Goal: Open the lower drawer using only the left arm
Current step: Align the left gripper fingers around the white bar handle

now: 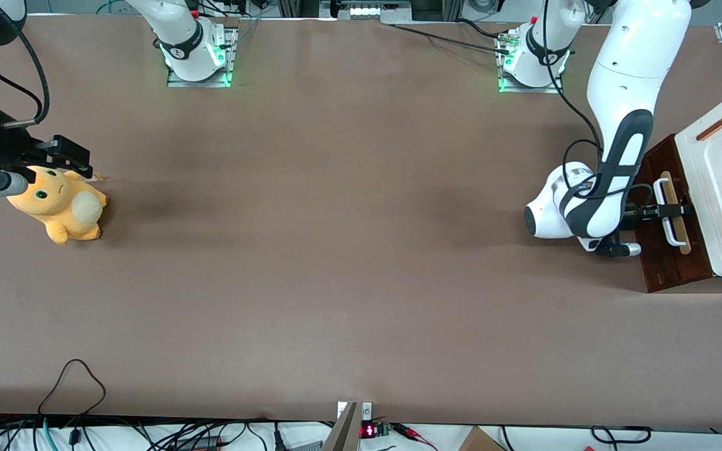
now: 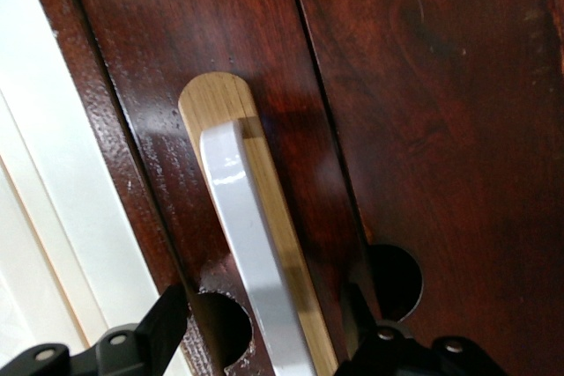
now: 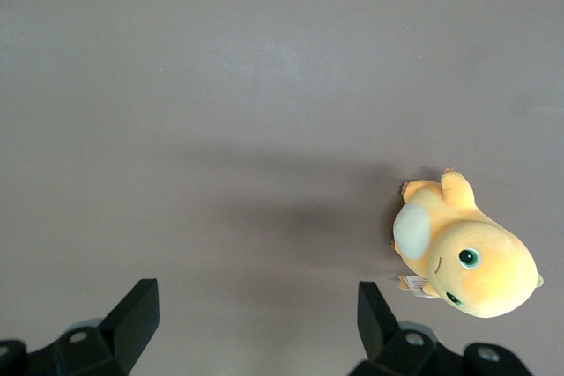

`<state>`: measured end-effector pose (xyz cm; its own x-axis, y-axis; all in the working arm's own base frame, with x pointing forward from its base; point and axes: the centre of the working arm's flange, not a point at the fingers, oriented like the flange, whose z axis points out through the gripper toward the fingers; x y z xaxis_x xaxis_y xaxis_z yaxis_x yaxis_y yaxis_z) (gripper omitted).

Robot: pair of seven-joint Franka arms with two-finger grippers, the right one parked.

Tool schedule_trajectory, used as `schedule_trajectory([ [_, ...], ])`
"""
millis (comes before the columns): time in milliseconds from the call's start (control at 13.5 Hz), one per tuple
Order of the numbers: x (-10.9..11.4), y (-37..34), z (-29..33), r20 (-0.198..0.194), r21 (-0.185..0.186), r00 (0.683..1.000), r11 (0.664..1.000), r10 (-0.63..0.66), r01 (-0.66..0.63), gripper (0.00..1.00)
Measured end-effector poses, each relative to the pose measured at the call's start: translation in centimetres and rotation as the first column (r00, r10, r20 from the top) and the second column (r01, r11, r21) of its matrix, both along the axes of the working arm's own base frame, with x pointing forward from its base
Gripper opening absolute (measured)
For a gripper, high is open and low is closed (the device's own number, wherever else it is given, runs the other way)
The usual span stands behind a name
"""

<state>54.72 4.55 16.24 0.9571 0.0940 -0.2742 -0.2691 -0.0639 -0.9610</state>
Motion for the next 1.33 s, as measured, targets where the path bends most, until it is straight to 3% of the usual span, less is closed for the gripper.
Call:
schedule_trajectory([
  [1108,-0.01,-0.66,-0.27,0.011,-0.002,1.0,1.0,-0.011,0.011,0.68],
  [1255,-0.04,-0.61,-0.33,0.021,-0.001,1.0,1.0,-0.01,0.01,0.56],
  [1329,-0.05,-0.58,-0.36,0.027,0.0,1.0,1.0,-0.009,0.009,0.56],
])
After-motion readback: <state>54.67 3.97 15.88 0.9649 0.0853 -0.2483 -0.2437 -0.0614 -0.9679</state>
